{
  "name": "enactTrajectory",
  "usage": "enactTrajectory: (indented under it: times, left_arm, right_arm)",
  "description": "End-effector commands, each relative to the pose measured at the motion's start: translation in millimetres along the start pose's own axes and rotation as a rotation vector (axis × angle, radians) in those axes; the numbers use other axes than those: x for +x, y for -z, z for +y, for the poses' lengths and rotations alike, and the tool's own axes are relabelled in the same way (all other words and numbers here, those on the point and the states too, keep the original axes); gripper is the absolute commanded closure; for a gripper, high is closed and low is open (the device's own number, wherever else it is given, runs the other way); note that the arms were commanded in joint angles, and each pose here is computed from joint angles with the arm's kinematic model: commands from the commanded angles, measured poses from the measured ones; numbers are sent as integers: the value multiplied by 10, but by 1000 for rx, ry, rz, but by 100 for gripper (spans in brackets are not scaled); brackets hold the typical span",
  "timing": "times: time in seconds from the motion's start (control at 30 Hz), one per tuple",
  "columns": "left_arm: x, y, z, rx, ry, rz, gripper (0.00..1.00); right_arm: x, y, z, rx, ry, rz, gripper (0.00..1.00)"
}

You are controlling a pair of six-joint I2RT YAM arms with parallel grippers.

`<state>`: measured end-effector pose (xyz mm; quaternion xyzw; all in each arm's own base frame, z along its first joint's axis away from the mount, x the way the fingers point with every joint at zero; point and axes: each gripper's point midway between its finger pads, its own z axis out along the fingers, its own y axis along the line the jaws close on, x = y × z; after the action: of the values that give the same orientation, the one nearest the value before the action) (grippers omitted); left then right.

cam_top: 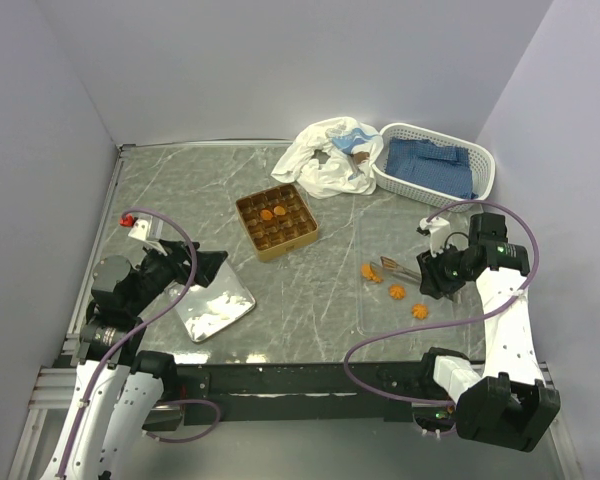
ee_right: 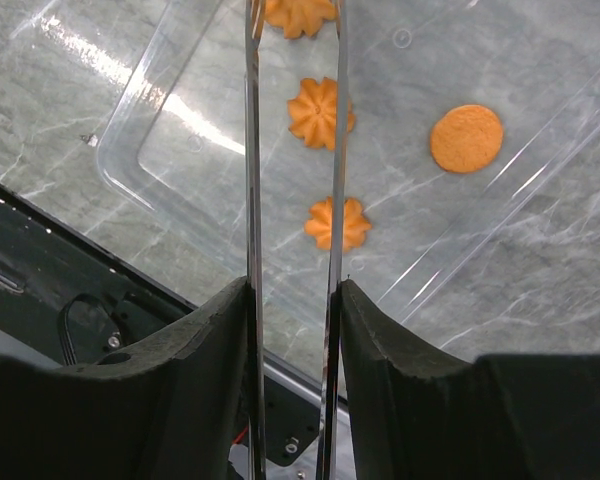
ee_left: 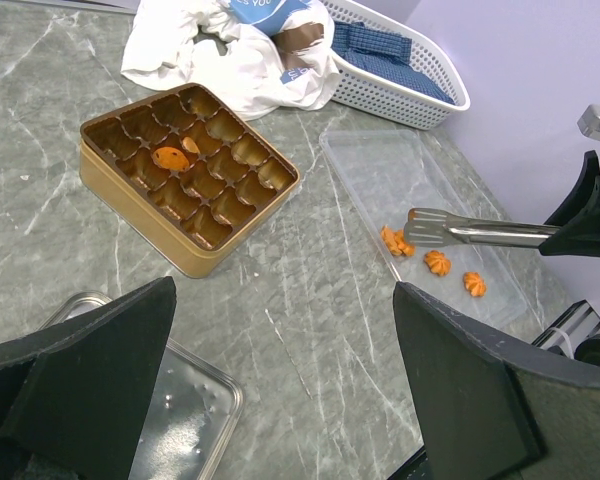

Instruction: Pack the cookies

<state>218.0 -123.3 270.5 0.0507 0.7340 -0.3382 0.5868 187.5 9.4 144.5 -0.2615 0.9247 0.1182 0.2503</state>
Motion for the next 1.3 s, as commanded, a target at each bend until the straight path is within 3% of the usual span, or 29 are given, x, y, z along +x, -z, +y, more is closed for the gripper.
enactTrajectory:
  times: [0.0,0.87,1.27]
  left_arm:
    - [-85,2,-45,27,-34,-39,4]
    - [-81,-4,-41,26,-31,-37,4]
    - [-72,-17,-30,24,-29,-31,3]
  right_arm:
    - [28,-7,-17,2,3,9,53]
    - [59,-75,-29,-22,-6,33,49]
    - [36,-115,-58,-28,-9,31,52]
